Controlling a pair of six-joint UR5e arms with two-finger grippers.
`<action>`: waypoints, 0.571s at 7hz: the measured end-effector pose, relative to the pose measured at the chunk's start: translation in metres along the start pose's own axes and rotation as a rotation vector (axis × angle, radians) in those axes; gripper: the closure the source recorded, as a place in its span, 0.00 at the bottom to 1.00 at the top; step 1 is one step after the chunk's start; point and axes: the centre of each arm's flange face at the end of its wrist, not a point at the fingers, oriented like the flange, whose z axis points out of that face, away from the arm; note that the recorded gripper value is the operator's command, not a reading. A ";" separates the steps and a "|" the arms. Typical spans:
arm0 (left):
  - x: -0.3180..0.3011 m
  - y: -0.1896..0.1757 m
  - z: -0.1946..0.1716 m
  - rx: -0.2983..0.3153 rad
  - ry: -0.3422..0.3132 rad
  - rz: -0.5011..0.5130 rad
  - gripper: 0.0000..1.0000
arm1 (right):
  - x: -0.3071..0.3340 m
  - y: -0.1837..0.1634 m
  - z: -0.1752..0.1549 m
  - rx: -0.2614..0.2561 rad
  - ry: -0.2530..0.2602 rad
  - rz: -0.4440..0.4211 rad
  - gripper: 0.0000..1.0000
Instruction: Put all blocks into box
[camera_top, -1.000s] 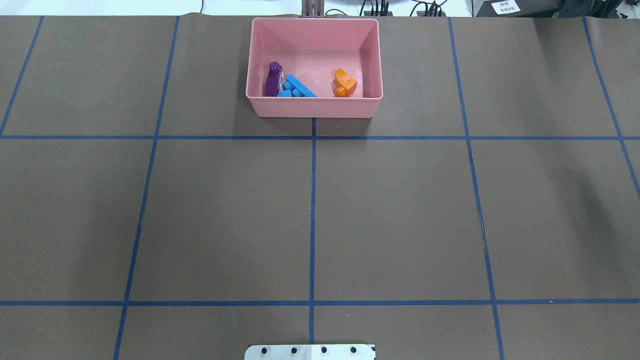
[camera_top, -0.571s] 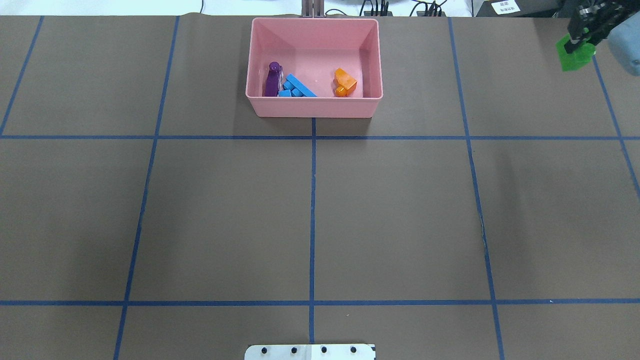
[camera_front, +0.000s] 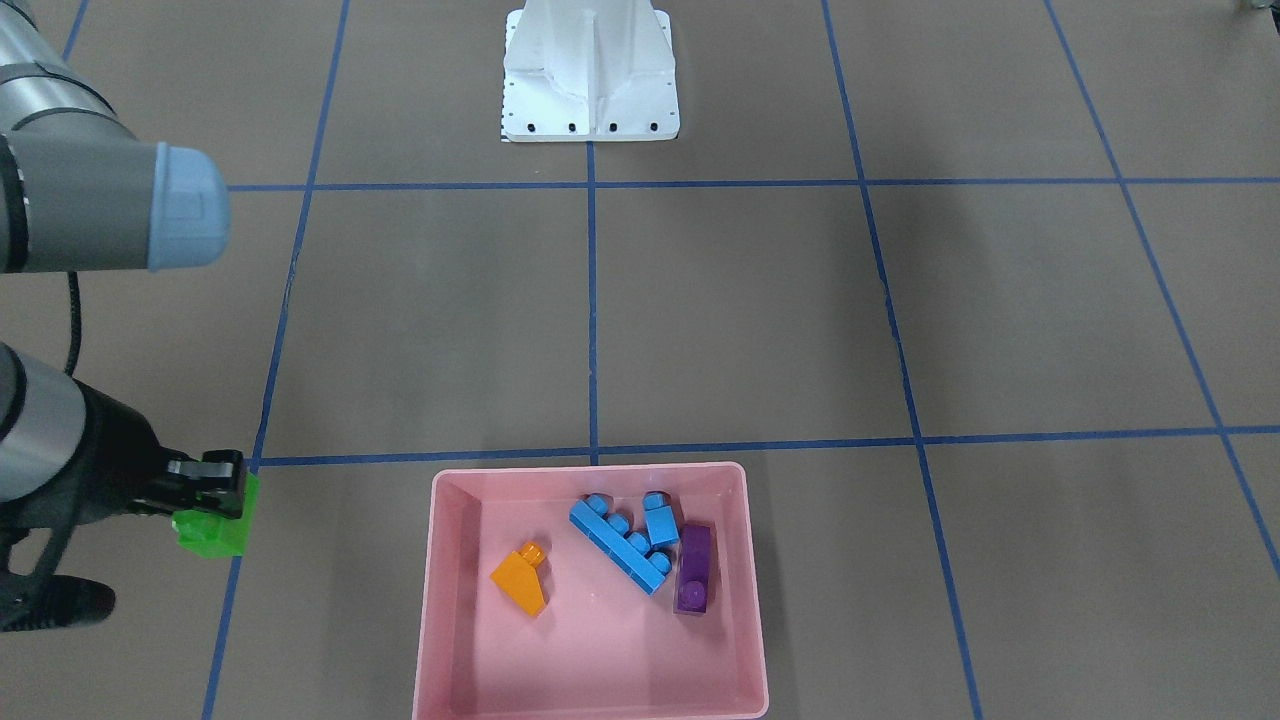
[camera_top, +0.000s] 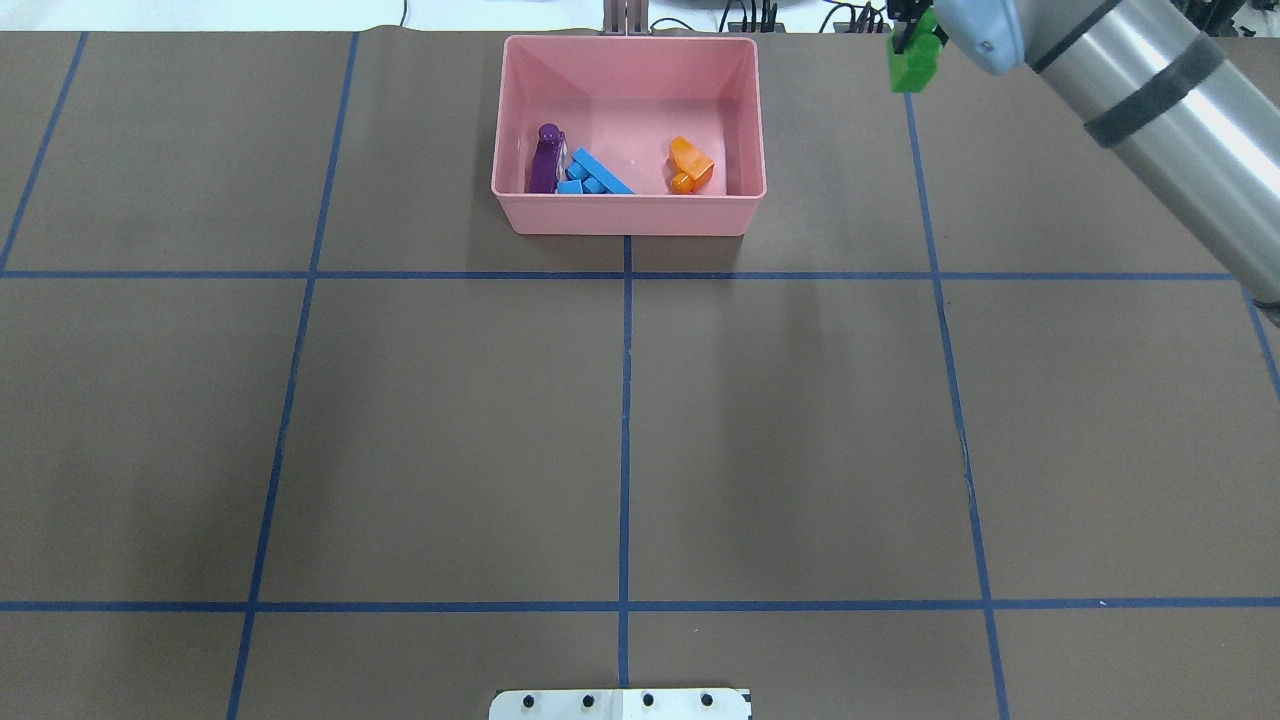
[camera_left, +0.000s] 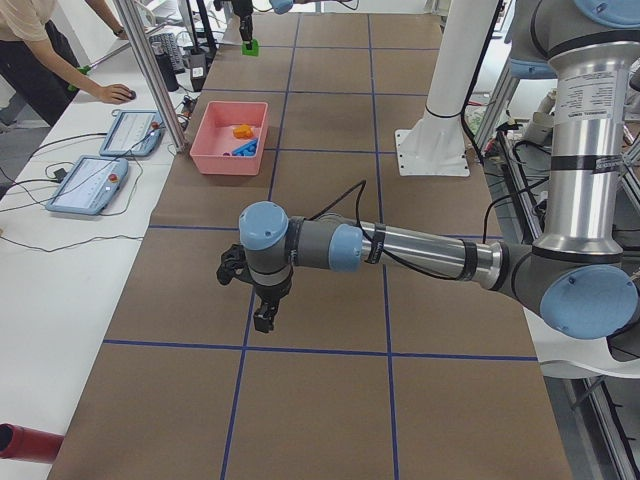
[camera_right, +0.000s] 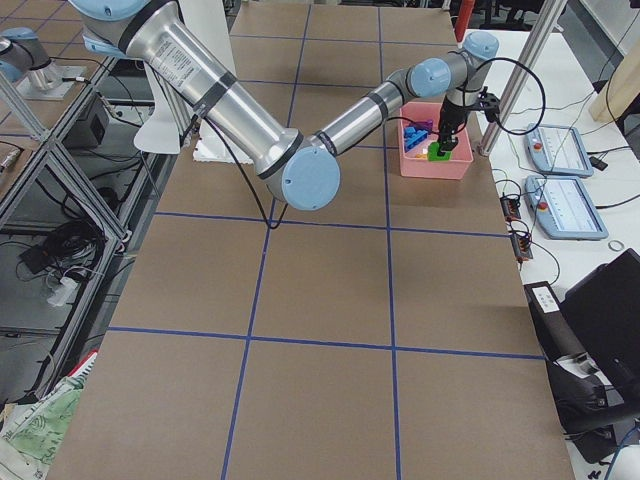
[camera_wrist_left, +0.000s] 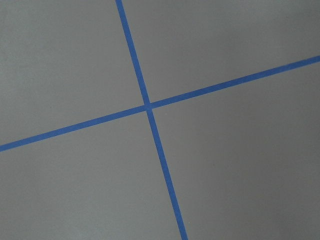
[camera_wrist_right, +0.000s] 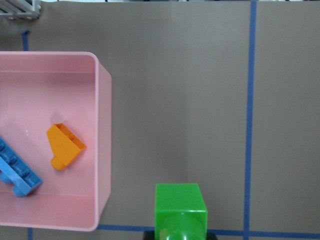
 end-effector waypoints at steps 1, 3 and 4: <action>0.000 0.000 0.000 0.001 0.001 0.000 0.00 | -0.030 -0.018 0.013 0.015 -0.020 0.003 1.00; -0.001 0.000 0.001 0.000 0.001 -0.003 0.00 | -0.096 -0.039 0.061 0.069 -0.046 0.001 1.00; -0.001 0.000 0.001 -0.002 0.002 -0.006 0.00 | -0.133 -0.036 0.081 0.093 -0.029 -0.024 1.00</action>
